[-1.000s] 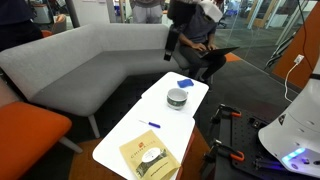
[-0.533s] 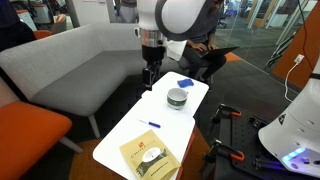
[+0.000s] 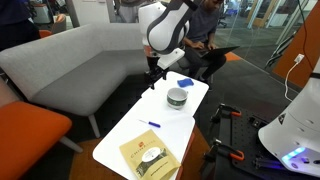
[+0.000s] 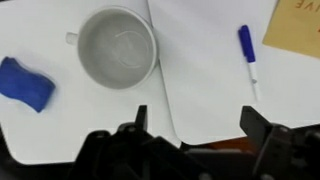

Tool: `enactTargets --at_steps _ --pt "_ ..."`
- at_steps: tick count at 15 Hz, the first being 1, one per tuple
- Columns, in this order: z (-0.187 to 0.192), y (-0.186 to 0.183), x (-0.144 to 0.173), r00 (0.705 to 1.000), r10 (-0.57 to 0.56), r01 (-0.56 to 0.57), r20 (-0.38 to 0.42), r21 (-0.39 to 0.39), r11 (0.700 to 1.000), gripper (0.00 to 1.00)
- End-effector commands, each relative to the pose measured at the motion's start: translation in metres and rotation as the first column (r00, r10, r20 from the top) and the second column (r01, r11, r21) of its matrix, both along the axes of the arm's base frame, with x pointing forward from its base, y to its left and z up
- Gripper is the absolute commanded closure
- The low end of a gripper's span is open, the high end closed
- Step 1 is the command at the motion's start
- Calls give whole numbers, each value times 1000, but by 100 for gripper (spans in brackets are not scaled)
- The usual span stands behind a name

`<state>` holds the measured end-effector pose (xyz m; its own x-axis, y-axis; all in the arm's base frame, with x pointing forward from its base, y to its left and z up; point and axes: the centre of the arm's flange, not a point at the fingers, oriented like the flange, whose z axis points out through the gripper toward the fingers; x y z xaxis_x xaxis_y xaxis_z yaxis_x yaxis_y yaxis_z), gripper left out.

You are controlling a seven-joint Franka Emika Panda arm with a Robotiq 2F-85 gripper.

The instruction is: Move the cup to the right

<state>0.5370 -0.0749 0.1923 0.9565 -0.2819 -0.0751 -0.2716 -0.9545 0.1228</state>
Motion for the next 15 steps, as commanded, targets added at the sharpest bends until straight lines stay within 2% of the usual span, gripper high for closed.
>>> enactTargets --at_steps 1,4,9,12,13,14,15 --pt "-27 -15 -1 980 -181 182 -86 10 983 0" --pt "-56 -28 -16 951 -278 287 -132 56 956 0" --pt "-88 -53 -35 910 -395 407 -127 93 909 0" --pt "-98 -68 -38 912 -403 411 -80 146 900 2" --pt "-101 -72 -37 915 -398 403 -63 176 898 7" --pt "-104 -76 -37 917 -396 397 -47 195 897 27" --pt "-105 -77 -38 919 -392 391 -39 214 895 32"
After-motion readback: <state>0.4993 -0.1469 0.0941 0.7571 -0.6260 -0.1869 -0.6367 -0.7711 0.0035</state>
